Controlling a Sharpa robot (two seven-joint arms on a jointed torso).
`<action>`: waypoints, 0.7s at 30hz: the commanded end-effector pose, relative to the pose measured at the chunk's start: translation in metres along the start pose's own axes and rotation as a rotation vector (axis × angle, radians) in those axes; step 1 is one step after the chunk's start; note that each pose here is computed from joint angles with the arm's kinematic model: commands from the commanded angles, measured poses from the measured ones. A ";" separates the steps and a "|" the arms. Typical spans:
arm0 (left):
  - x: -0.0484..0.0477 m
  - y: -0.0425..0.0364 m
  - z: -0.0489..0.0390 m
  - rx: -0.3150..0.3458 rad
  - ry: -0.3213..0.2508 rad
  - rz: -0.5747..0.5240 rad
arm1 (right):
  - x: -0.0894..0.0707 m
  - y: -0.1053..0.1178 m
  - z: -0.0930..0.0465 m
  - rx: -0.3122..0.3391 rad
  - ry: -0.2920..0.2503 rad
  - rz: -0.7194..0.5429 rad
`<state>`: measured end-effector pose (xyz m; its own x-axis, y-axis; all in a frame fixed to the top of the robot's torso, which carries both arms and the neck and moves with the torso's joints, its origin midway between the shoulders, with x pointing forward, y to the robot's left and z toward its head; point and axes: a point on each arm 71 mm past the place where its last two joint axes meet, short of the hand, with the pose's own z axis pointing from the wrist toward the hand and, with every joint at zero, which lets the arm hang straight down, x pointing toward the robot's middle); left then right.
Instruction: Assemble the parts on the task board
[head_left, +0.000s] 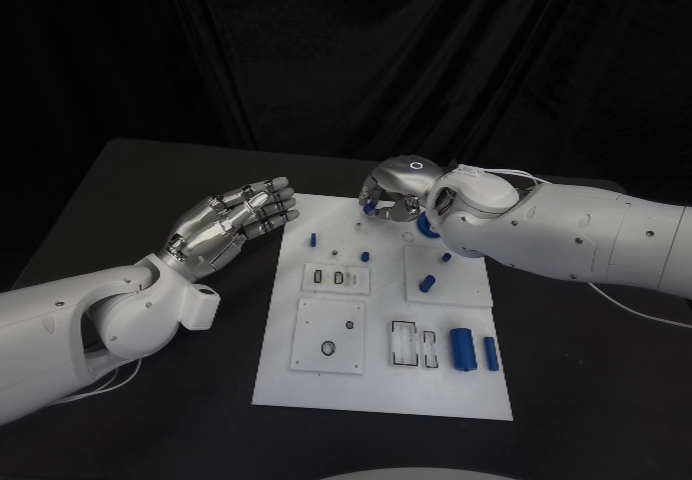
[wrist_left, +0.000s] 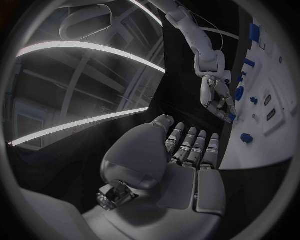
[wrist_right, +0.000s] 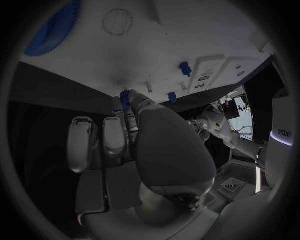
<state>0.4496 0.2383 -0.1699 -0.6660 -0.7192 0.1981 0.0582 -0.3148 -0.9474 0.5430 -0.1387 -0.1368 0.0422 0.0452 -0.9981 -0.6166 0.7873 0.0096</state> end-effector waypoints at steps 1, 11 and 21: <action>0.0014 -0.0120 0.0002 0.165 0.013 -0.012 | 0.001 0.000 0.000 0.006 -0.012 0.000; 0.0015 -0.0116 0.0008 0.162 0.014 -0.012 | 0.000 0.002 0.005 0.001 -0.014 -0.002; 0.0010 -0.0111 0.0011 0.157 0.014 -0.011 | 0.001 0.006 0.007 -0.007 -0.005 -0.001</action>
<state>0.4506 0.2381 -0.1702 -0.6666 -0.7188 0.1976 0.0583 -0.3146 -0.9474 0.5456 -0.1305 -0.1362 0.0471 0.0468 -0.9978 -0.6221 0.7829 0.0074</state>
